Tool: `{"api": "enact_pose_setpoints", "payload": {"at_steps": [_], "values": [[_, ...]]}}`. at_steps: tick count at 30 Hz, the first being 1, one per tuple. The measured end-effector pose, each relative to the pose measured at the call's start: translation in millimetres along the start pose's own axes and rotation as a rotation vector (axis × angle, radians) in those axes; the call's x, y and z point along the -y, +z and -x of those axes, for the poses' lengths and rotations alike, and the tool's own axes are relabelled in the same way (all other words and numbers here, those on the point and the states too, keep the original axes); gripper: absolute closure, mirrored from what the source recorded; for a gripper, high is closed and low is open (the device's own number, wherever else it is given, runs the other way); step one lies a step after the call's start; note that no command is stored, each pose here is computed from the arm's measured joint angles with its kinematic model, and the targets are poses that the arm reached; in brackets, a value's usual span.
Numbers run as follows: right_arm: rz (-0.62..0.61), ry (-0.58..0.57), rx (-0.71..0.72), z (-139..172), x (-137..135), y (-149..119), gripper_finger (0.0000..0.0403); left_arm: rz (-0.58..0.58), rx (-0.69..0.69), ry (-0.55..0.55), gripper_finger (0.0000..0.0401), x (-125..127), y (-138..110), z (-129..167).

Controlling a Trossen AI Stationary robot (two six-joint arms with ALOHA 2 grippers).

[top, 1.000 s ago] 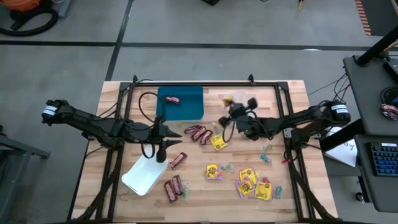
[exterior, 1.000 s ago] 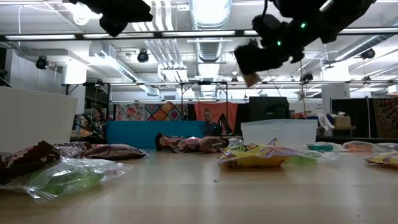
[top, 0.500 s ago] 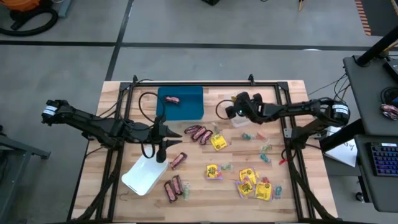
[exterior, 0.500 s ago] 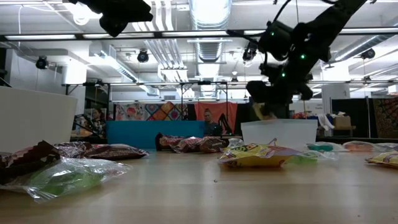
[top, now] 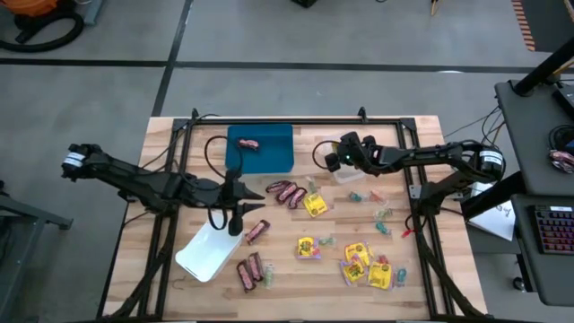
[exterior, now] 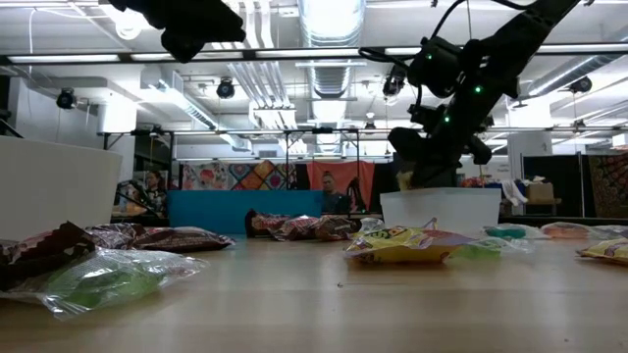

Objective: Sort candy
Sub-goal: Put the yellow candy into the transparent bin, then put the green gummy into the white bin

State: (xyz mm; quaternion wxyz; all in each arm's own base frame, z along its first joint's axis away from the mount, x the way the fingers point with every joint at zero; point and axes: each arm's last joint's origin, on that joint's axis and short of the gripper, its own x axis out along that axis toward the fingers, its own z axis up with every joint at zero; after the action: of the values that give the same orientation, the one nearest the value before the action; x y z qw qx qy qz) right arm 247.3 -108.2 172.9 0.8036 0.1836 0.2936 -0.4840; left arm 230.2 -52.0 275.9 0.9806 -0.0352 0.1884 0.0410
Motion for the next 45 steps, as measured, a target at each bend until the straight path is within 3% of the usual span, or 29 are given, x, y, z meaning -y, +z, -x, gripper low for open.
{"api": "enact_pose_setpoints", "payload": {"at_steps": [8,15,19,27,32,40,45], "values": [[0.0,0.001,0.0,0.1,-0.1,0.2,0.0263,-0.004,-0.012,0.003,0.0325,2.0,-3.0,-7.9],[-0.02,0.07,0.017,12.2,-0.3,6.5,0.0224,0.005,-0.026,0.005,0.0325,3.3,-5.9,-13.6],[-0.04,0.224,0.014,30.7,-2.1,13.9,0.0218,0.019,-0.048,0.01,0.0325,4.3,-9.6,-18.9],[-0.003,0.677,-0.104,75.1,-22.1,9.5,0.0228,0.032,-0.086,0.018,0.0325,6.2,-16.8,-28.9],[0.043,0.82,-0.2,95.8,-41.4,-8.6,0.0234,0.028,-0.076,0.016,0.0325,7.3,-17.1,-32.6],[0.177,0.771,-0.444,118.0,-61.2,-37.3,0.0235,0.014,-0.072,0.014,0.0325,7.4,-16.7,-32.7],[0.415,0.808,-0.455,125.9,-73.8,-58.6,0.0234,0.016,-0.066,0.013,0.0325,7.5,-16.1,-32.6]]}}
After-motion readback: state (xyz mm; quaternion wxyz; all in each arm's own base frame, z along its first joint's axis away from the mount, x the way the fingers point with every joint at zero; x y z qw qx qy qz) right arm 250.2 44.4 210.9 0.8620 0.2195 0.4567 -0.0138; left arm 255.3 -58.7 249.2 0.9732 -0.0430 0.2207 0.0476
